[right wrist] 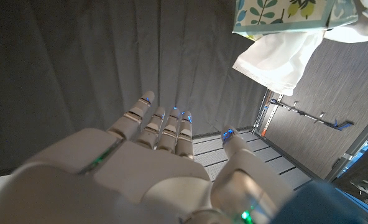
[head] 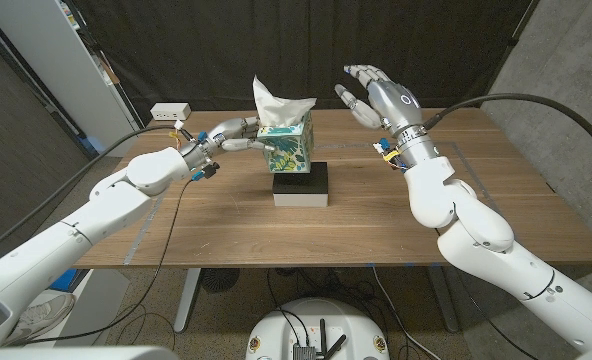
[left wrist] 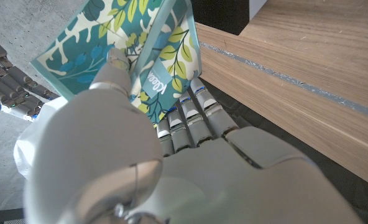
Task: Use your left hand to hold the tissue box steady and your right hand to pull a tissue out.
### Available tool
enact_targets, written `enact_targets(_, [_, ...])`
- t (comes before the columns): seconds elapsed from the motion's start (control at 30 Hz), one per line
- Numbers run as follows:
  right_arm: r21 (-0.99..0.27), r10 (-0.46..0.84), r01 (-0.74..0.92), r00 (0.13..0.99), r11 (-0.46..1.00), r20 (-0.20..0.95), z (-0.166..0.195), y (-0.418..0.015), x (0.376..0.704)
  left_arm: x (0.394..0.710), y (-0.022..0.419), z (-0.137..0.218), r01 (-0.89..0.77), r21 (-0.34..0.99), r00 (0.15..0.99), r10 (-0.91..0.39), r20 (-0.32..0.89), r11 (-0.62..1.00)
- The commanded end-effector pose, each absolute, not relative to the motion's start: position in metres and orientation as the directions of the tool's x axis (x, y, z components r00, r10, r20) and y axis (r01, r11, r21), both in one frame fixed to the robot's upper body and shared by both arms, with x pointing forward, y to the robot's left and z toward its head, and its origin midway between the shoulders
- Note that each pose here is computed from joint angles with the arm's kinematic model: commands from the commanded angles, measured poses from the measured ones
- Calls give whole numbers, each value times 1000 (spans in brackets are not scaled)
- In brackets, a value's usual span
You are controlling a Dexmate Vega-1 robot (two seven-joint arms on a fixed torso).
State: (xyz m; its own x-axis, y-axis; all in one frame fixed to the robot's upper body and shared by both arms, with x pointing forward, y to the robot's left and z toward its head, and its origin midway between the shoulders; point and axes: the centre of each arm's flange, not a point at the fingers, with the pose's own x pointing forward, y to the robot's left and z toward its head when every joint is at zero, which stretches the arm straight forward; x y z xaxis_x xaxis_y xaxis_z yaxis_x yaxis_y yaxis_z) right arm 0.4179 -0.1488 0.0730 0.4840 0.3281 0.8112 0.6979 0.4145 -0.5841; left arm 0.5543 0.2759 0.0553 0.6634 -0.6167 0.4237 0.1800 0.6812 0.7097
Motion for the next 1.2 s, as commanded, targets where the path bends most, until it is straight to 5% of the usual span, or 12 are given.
enact_targets(0.03, [-604, 374, 697, 480, 387, 793, 74, -136, 414, 552, 274, 53, 178, 709, 663, -616, 425, 682])
enact_targets(1.2, [-714, 516, 635, 522, 297, 679, 87, -91, 425, 559, 276, 54, 174, 712, 671, -611, 420, 681])
